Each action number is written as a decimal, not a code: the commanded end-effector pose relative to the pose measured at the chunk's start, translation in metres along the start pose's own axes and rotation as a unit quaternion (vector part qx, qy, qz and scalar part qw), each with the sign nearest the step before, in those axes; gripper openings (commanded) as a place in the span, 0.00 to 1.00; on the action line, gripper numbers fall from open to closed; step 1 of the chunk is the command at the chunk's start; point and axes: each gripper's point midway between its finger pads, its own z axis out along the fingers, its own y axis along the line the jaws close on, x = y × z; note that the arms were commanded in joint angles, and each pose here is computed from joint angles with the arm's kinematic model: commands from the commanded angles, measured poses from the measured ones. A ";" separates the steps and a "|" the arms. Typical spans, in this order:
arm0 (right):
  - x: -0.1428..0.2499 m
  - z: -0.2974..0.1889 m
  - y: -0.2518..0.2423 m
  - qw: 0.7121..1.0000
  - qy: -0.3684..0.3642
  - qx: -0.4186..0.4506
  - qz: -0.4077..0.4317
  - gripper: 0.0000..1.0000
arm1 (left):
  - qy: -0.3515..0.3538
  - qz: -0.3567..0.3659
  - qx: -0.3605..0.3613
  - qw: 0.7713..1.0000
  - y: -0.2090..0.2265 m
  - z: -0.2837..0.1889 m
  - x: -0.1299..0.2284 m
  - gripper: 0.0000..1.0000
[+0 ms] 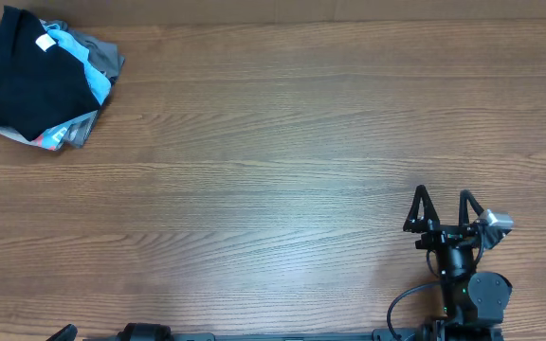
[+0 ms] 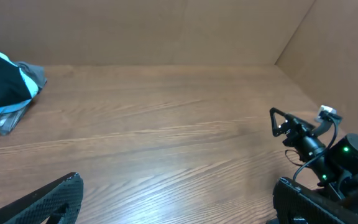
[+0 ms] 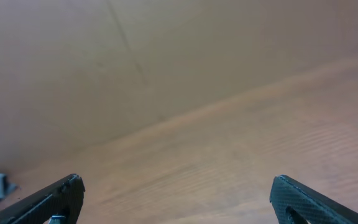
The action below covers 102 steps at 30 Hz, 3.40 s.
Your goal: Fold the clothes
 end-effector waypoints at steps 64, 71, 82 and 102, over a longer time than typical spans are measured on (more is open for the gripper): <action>0.001 0.000 -0.008 1.000 -0.006 0.021 -0.001 1.00 | -0.181 0.079 -0.071 0.978 0.102 0.198 0.038 1.00; 0.001 0.000 -0.008 1.000 -0.006 0.021 -0.001 1.00 | -0.203 0.061 -0.089 0.973 0.130 0.232 0.081 1.00; 0.001 0.000 -0.008 1.000 -0.006 0.021 -0.001 1.00 | -0.243 0.059 -0.134 0.959 0.161 0.250 0.107 1.00; 0.001 0.000 -0.008 1.000 -0.006 0.021 -0.001 1.00 | -0.164 0.056 -0.200 0.964 0.197 0.263 0.152 1.00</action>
